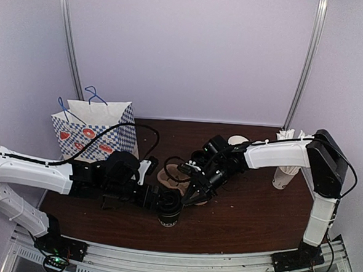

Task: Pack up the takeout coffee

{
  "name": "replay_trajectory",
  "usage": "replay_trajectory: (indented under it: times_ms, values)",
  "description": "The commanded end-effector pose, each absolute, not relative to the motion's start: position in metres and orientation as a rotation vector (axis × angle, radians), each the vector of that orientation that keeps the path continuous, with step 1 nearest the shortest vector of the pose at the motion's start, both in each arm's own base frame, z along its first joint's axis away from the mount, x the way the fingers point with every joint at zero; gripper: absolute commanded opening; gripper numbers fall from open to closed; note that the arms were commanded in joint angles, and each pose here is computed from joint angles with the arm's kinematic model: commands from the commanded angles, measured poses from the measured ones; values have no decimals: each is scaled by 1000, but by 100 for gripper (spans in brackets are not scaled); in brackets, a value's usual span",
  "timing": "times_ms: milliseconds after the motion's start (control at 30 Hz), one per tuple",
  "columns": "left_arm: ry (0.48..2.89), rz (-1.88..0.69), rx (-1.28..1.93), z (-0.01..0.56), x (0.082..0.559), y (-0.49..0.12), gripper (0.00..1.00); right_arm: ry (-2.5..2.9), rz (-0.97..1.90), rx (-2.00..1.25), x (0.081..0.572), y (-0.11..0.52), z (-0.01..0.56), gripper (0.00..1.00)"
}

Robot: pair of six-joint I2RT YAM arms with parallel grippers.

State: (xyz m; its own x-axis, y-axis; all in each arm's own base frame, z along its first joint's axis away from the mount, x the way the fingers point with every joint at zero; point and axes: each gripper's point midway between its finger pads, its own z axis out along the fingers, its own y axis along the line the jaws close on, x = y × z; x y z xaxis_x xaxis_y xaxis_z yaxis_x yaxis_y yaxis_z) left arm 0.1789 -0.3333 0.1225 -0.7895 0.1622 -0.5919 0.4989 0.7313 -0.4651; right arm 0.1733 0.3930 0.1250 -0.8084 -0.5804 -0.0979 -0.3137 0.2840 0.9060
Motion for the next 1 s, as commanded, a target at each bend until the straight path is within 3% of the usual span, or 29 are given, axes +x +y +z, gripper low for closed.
replay_trajectory:
  times_ms: [0, 267, 467, 633, 967]
  values:
    - [2504, -767, 514, 94, 173, -320, 76, -2365, -1488, 779, 174, 393, 123, 19]
    - [2516, -759, 509, 90, 173, -320, 76, -2363, -1502, 697, 176, 405, 126, 16]
    - [2527, -746, 513, 88, 173, -320, 76, -2536, -1266, 784, 169, 391, 108, 7]
    - [2538, -733, 516, 85, 172, -318, 76, -2473, -1290, 696, 162, 395, 95, 14]
    - [2521, -759, 470, 77, 178, -301, 76, -2303, -1502, 585, 180, 417, 76, 14]
